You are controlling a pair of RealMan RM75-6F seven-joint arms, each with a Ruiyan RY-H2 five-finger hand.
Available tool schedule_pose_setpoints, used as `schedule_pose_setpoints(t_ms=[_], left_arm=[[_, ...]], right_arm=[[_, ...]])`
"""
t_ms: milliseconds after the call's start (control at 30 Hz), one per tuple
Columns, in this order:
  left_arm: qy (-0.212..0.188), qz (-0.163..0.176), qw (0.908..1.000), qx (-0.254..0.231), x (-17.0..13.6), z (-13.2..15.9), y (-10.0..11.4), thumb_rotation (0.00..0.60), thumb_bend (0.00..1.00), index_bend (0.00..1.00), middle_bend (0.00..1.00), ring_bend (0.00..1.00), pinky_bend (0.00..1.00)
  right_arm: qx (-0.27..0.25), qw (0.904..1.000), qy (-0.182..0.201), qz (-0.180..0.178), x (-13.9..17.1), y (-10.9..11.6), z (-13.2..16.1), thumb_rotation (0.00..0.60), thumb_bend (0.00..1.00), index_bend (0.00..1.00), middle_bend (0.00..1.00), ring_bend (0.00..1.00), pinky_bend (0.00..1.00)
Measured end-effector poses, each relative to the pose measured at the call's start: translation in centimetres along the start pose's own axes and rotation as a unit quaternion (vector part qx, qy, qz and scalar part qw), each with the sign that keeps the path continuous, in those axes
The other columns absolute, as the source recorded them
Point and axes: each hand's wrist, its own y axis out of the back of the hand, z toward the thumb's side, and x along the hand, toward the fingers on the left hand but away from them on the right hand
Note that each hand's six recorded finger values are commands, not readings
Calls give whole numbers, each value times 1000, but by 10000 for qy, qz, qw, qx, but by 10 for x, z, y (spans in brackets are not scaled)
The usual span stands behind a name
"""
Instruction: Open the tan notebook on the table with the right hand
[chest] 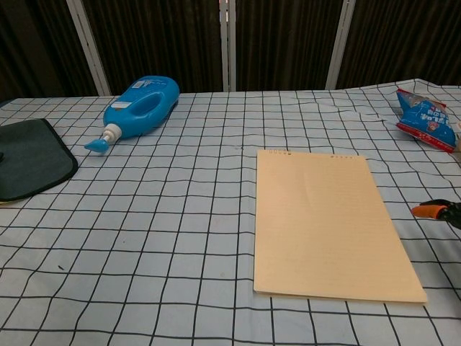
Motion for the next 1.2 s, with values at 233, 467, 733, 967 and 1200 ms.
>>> schedule_pose_setpoints(t_ms=[233, 467, 733, 967, 1200], left_arm=[[-11, 20, 10000, -15, 0, 1, 1, 600, 134, 0, 0, 0, 0], [-3, 41, 10000, -44, 0, 0, 2, 600, 134, 0, 0, 0, 0], [-28, 40, 10000, -40, 0, 1, 2, 600, 135, 0, 0, 0, 0], [-28, 38, 10000, -54, -1, 1, 2, 600, 134, 0, 0, 0, 0], [-27, 69, 10000, -66, 0, 0, 3, 600, 134, 0, 0, 0, 0]], right_arm=[[-158, 9998, 118, -13, -8, -5, 15, 600, 155, 0, 0, 0, 0], [-175, 9998, 84, 66, -14, -13, 20, 600, 155, 0, 0, 0, 0], [-208, 9997, 107, 106, -19, -17, 23, 600, 172, 0, 0, 0, 0], [-221, 9997, 118, 59, -24, -18, 25, 600, 321, 0, 0, 0, 0], [-250, 9996, 77, 59, -29, -19, 24, 600, 342, 0, 0, 0, 0]])
